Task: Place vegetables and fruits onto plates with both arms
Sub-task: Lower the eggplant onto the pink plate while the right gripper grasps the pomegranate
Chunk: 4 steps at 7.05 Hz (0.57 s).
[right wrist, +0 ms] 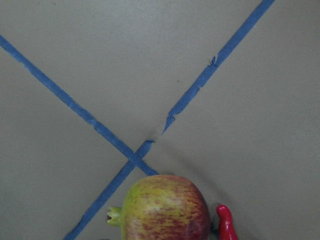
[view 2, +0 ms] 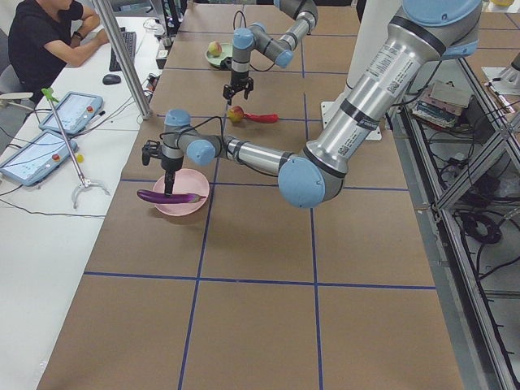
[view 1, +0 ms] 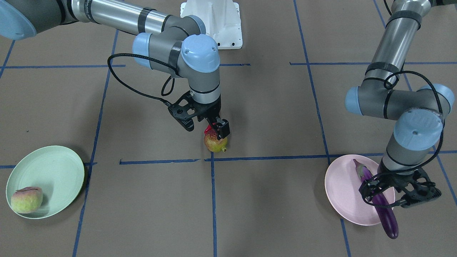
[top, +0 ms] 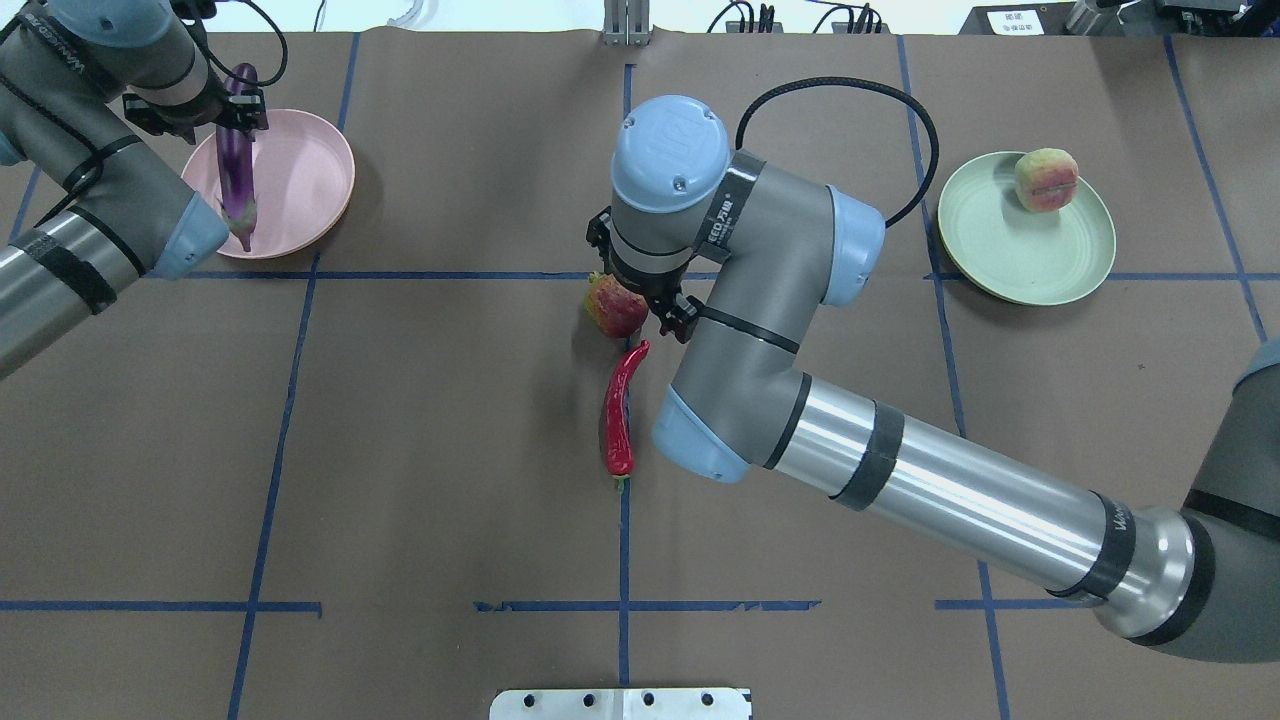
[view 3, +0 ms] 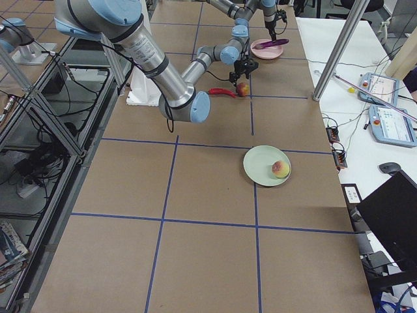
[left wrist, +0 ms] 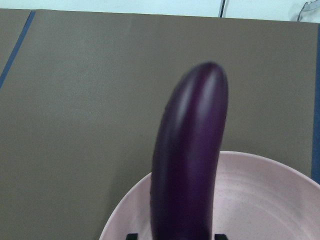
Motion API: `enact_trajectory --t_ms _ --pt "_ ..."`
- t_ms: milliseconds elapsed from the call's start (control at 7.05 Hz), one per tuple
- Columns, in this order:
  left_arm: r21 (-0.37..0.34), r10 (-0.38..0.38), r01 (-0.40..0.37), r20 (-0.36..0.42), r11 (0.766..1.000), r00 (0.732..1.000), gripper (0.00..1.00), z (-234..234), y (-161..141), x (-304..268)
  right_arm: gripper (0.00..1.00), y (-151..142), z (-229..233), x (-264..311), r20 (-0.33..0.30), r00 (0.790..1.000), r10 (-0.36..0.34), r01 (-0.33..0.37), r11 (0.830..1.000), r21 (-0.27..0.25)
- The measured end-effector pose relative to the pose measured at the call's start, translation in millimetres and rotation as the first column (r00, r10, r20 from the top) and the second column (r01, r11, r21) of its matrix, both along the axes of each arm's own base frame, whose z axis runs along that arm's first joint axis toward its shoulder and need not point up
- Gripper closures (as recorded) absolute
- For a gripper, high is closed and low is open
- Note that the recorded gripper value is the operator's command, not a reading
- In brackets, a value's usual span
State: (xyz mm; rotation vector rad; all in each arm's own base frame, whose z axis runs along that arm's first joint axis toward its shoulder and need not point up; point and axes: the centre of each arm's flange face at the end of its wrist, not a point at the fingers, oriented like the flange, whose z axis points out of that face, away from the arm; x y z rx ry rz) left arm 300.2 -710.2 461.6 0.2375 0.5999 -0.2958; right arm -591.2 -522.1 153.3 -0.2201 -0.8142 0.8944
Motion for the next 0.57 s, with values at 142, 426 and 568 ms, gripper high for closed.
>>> enact_trajectory --t_ms 142,426,568 --pt "-0.007 0.01 -0.01 -0.036 1.0 0.999 0.0 -7 4 2 0.0 -6 1 -9 0.0 1.0 0.008 -0.008 1.0 0.007" --pt "-0.022 0.001 -0.003 -0.1 1.0 0.995 0.0 -27 15 7 0.0 -10 8 -25 0.0 1.0 0.006 -0.006 1.0 0.012" --pt "-0.044 -0.007 0.001 -0.145 0.999 0.989 0.0 -38 21 10 0.0 -7 15 -33 -0.01 1.0 0.0 0.0 1.0 0.011"
